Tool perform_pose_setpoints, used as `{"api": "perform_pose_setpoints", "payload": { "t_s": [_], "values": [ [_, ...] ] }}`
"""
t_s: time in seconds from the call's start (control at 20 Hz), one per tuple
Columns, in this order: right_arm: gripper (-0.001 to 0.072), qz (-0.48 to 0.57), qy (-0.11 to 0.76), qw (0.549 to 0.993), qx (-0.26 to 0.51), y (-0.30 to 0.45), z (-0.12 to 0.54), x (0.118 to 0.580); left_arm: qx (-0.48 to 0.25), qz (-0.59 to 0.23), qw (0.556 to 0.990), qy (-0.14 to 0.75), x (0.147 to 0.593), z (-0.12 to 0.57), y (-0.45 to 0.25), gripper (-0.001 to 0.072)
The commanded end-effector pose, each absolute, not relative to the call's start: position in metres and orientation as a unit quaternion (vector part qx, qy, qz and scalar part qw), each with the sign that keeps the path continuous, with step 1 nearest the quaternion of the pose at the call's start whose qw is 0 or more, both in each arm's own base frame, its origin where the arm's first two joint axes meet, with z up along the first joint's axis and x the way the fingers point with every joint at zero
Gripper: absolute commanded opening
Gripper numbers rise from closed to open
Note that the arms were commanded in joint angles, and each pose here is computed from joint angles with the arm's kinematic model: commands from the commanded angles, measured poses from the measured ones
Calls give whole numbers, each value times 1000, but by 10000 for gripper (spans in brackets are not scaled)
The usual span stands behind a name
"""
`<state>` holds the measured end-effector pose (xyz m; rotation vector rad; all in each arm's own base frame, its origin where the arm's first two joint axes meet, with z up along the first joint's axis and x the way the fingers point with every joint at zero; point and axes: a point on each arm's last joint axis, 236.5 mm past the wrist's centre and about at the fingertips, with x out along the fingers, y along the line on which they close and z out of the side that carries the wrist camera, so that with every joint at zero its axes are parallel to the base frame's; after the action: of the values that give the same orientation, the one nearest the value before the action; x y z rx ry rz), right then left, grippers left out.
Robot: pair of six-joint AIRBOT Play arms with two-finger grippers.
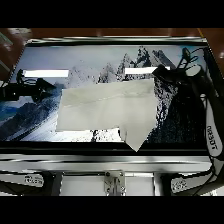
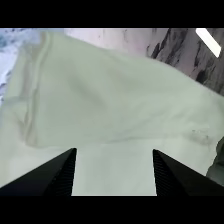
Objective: Fold the shirts.
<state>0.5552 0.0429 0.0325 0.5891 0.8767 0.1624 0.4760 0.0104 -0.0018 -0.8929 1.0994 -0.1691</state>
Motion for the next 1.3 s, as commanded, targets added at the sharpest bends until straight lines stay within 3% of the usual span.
{"api": "perform_pose_setpoints", "payload": {
  "t_s": [0.0, 0.05, 0.1, 0.25, 0.35, 0.65, 1.1, 1.15, 1.2, 1.25],
  "values": [
    [587, 54, 532, 813, 229, -20, 29, 479, -314, -6, 656, 686, 370, -31, 66, 519],
    [586, 42, 586, 777, 225, -41, 21, 442, -291, -1, 627, 723, 340, -32, 78, 562],
    [586, 36, 627, 744, 230, -56, 14, 413, -292, -12, 608, 738, 322, -32, 79, 685],
    [587, 38, 697, 661, 277, -68, -9, 351, -323, -5, 592, 738, 303, -52, 73, 706],
    [587, 42, 712, 635, 296, -60, -23, 335, -345, -23, 587, 732, 299, -72, 52, 705],
    [587, 59, 670, 656, 344, -42, -28, 360, -359, -34, 596, 718, 297, -113, 13, 705],
    [587, 71, 685, 638, 344, -36, -25, 349, -368, -41, 608, 702, 316, -126, -15, 700],
    [587, 73, 687, 636, 344, -36, -25, 347, -373, -44, 610, 698, 320, -127, -20, 622],
    [587, 73, 688, 635, 344, -35, -24, 347, -372, -44, 615, 694, 323, -127, -22, 375],
    [587, 73, 689, 634, 344, -35, -24, 346, -369, -45, 617, 693, 325, -127, -24, 82]
  ]
}}
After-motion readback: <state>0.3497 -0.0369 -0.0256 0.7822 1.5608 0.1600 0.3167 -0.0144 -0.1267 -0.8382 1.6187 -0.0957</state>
